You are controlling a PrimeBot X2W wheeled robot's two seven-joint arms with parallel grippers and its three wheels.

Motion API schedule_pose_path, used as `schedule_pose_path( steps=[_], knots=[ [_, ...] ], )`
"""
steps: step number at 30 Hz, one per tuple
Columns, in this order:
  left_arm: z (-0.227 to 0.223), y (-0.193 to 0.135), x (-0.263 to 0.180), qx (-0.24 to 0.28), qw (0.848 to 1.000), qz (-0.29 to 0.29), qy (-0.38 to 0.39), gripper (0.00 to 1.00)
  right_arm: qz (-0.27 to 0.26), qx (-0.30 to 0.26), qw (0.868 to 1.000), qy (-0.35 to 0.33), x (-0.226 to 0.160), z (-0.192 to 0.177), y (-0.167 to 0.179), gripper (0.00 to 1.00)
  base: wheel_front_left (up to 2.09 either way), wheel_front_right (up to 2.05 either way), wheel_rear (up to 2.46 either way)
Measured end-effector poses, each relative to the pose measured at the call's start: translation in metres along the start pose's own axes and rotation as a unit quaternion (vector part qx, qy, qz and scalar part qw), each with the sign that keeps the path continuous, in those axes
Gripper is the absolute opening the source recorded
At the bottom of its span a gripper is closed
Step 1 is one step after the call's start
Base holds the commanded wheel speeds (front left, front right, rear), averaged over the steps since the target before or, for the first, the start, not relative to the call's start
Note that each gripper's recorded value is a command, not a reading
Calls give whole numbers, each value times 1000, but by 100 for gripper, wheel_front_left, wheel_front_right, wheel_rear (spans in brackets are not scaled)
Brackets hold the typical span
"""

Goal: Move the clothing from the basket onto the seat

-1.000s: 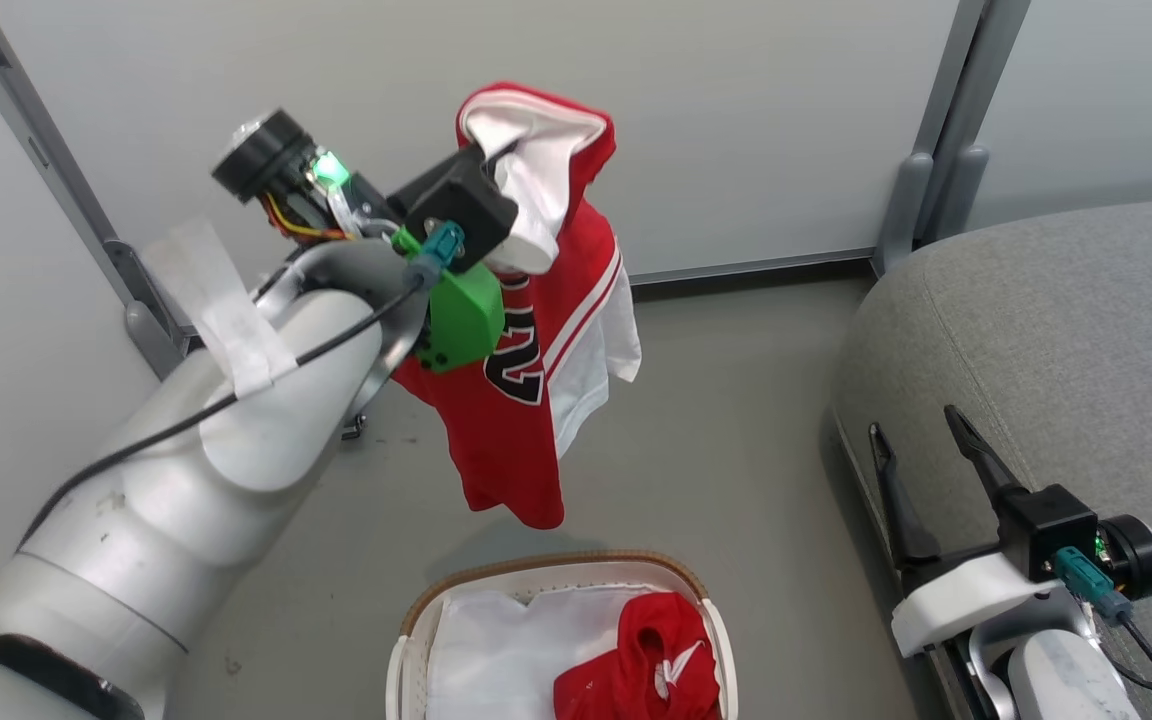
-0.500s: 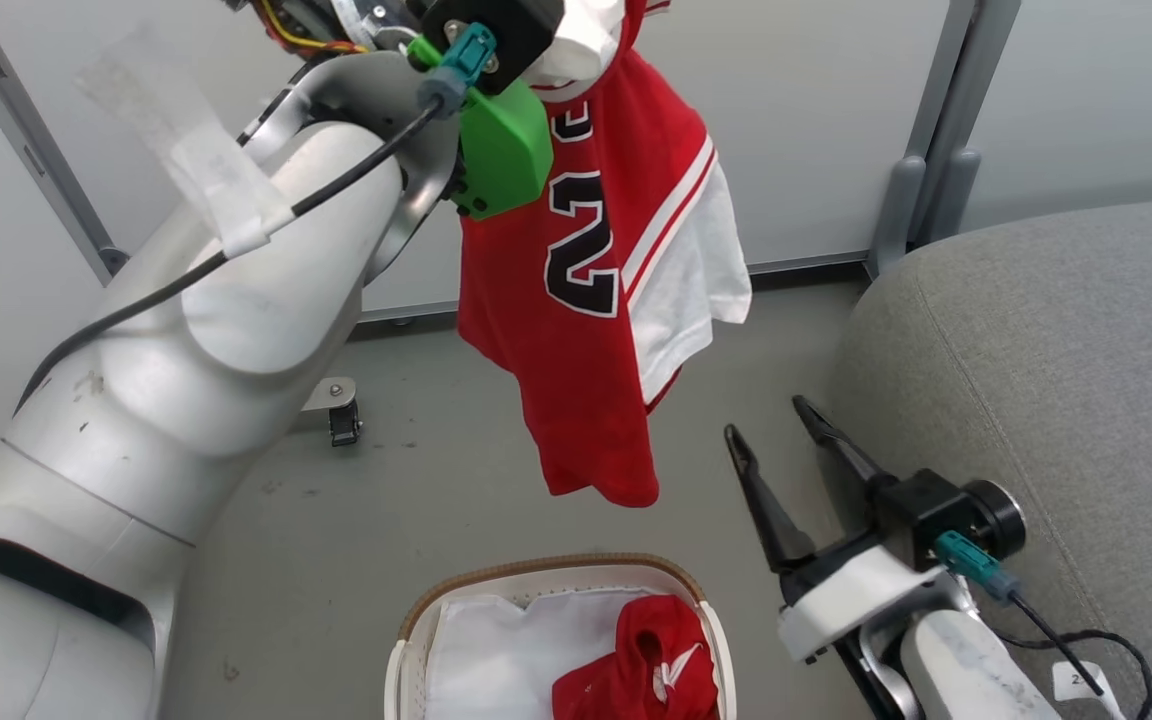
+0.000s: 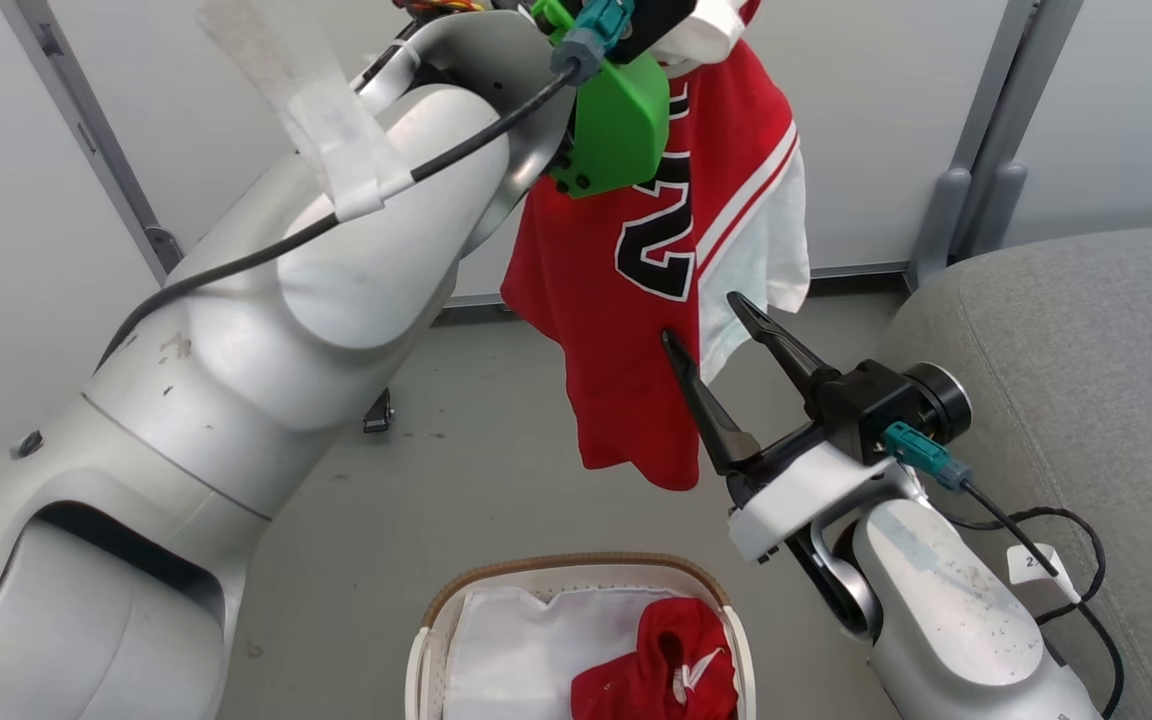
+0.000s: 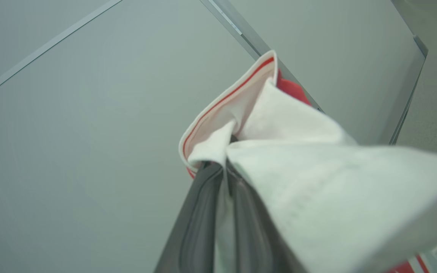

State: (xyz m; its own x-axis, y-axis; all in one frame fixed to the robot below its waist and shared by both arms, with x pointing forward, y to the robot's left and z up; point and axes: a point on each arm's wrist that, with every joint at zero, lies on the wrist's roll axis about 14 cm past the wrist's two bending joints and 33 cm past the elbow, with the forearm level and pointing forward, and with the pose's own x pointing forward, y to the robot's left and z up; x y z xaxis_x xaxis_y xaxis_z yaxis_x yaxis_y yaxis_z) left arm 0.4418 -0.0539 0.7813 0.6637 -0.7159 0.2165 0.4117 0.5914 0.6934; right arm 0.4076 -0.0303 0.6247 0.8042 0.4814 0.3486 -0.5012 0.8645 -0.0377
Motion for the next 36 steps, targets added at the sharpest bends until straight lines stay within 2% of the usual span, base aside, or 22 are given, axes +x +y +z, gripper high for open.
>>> schedule_pose_path(
  steps=[13, 14, 15, 16, 24, 32, 33, 35, 36],
  knots=[
    [21, -9, -4, -26, 999, -10, -21, 0, 20, 14, 999, 26, 10, -16, 12, 100, 0, 0, 0],
    [23, -10, -4, -29, 999, -11, -24, 0, 20, 15, 999, 26, 12, -15, 12, 49, 0, 0, 0],
    [25, -12, -4, -31, 999, -13, -27, 0, 22, 14, 999, 26, 13, -15, 12, 43, 0, 0, 0],
    [27, -13, -5, -34, 999, -15, -29, 0, 24, 12, 999, 26, 15, -14, 13, 0, 0, 0, 0],
    [9, -21, -10, -67, 998, -11, -14, 0, 20, 5, 999, 26, 17, -13, 9, 0, 0, 0, 0],
    [-67, -35, -38, -160, 986, 21, 53, 0, -5, 2, 1000, 20, 12, -9, -7, 0, 0, 0, 0],
    [-76, -39, -42, -173, 983, 24, 59, 10, -10, 0, 1000, 20, 11, -9, -11, 0, 0, 0, 0],
    [-90, -46, -50, -195, 978, 32, 67, 42, -19, -1, 1000, 21, 9, -10, -17, 0, 0, 0, 0],
    [-97, -50, -55, -210, 974, 38, 69, 72, -25, -1, 999, 21, 8, -11, -20, 0, 0, 0, 0]
  ],
)
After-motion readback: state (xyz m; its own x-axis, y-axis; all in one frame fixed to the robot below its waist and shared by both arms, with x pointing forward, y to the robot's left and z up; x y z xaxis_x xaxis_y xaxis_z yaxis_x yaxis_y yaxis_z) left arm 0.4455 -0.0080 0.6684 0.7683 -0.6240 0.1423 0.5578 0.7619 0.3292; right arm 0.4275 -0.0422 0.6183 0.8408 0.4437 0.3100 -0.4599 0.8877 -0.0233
